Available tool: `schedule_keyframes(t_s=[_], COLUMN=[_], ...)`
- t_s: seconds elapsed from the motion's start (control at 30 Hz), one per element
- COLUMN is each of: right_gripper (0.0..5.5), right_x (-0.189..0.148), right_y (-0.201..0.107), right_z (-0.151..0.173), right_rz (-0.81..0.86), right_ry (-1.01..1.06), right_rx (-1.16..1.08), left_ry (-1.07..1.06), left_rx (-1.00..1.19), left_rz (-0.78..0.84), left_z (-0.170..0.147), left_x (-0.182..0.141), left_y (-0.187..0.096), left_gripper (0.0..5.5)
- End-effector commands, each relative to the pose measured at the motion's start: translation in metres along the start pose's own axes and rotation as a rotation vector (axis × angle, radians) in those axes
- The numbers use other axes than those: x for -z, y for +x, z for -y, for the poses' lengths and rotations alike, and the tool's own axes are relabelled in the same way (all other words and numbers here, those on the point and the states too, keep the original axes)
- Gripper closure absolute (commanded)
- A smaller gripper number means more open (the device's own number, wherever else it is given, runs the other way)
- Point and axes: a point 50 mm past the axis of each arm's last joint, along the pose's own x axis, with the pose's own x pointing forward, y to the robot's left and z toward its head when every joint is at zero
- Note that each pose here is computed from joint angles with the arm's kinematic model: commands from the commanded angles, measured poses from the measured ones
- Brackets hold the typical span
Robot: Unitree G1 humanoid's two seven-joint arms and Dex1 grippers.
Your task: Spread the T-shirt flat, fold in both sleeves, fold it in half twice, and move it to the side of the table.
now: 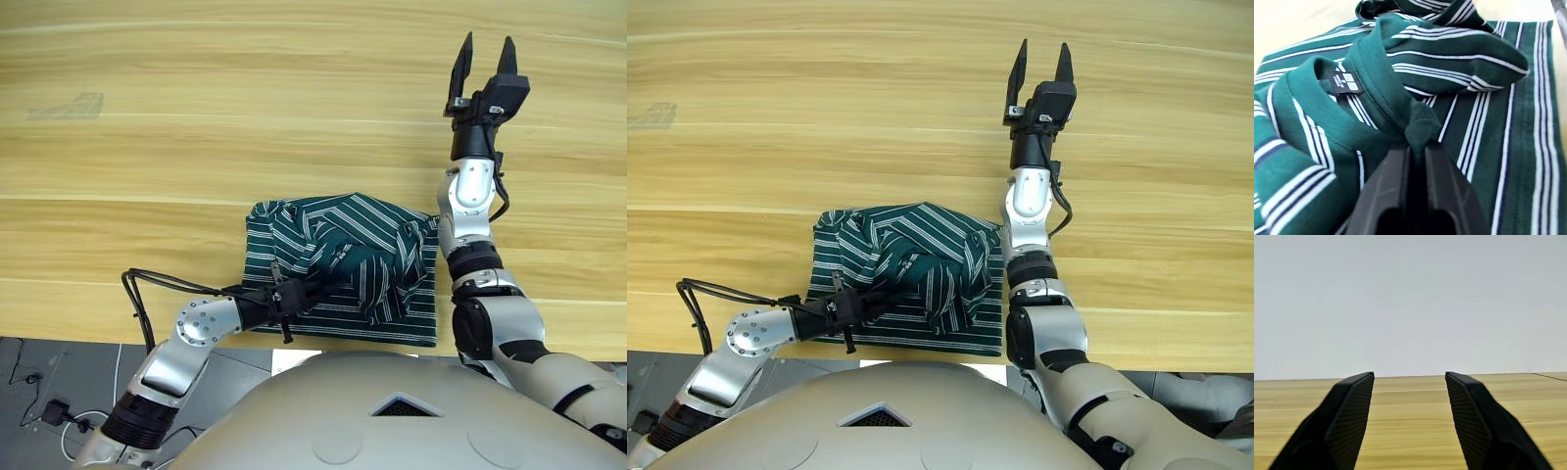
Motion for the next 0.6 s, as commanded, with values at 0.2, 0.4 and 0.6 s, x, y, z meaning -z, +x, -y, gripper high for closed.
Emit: schedule_keyframes(t_s=[0.2,0.4,0.6], right_gripper=[2.78,2.78,2.78], right_x=[-0.001,-0.014,-0.042], right_y=[0.001,0.001,-0.039], right_z=[-0.004,-0.003,-0.009], right_rz=[0.008,0.034,-0.173], right_ry=[-0.008,0.083,0.297], right_rx=[-0.063,-0.189,-0.498], left_ry=[0.067,0.055,0.047], left_rx=[-0.151,-0.22,-0.225], left_rz=[0.133,0.173,0.164], left_z=[-0.042,-0.067,-0.066], left_x=[-0.031,-0.037,-0.034], left_y=[-0.004,0.009,0.01], left_gripper=[5.44,5.44,5.44])
